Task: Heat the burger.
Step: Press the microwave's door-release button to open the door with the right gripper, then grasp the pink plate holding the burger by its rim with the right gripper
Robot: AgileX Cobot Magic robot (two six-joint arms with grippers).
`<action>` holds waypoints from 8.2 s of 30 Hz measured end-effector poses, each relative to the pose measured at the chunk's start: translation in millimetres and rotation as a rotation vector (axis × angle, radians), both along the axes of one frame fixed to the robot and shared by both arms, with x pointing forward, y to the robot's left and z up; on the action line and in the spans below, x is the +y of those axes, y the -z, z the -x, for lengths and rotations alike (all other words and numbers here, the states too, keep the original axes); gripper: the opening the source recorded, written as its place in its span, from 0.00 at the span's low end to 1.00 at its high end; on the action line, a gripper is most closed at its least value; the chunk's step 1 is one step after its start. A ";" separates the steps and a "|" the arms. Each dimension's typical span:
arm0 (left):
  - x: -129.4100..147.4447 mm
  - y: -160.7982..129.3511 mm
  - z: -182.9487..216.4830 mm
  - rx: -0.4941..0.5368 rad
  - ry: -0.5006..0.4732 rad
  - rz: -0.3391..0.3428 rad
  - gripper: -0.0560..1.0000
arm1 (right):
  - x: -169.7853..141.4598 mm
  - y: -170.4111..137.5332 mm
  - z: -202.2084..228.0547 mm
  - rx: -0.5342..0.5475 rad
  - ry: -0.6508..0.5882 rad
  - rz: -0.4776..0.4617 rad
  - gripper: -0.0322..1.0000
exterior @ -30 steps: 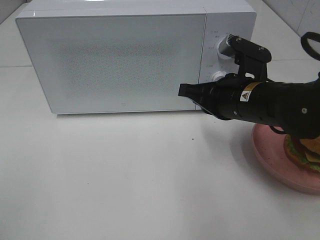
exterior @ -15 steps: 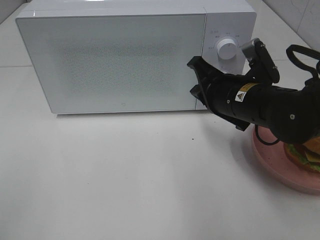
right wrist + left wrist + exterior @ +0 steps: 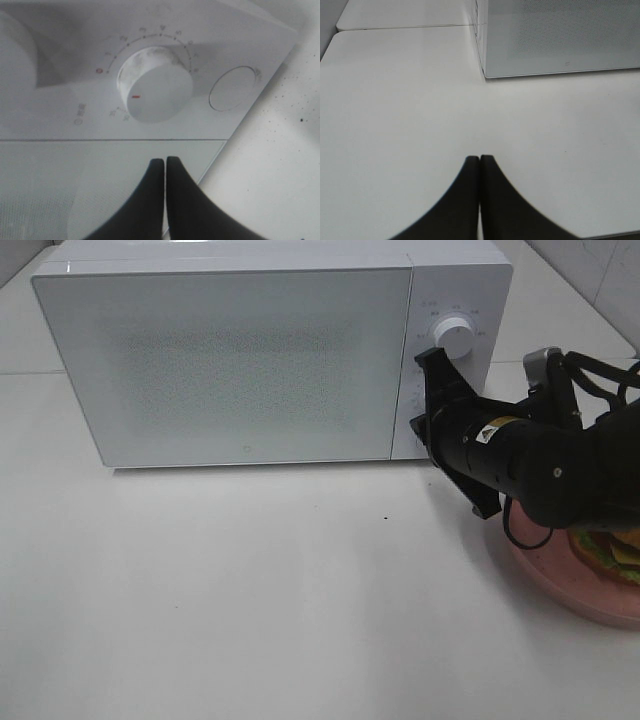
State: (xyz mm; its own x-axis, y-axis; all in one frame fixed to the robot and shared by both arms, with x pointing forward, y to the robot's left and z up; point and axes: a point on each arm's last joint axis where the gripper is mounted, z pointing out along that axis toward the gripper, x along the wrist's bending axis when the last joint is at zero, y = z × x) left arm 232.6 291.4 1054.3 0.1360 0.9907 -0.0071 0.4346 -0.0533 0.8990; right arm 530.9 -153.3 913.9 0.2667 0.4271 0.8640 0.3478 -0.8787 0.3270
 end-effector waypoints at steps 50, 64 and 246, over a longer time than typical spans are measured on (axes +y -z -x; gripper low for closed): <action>-0.1 0.0 0.0 0.000 0.001 0.001 0.05 | -1.1 52.0 -22.9 -0.035 0.186 -0.090 0.03; -0.1 0.0 0.0 0.000 0.001 0.001 0.05 | -5.1 51.3 -33.8 -0.029 0.196 -0.098 0.03; -0.1 0.0 0.2 -0.001 0.001 0.001 0.05 | -46.6 33.3 -27.6 0.792 -1.073 1.075 0.11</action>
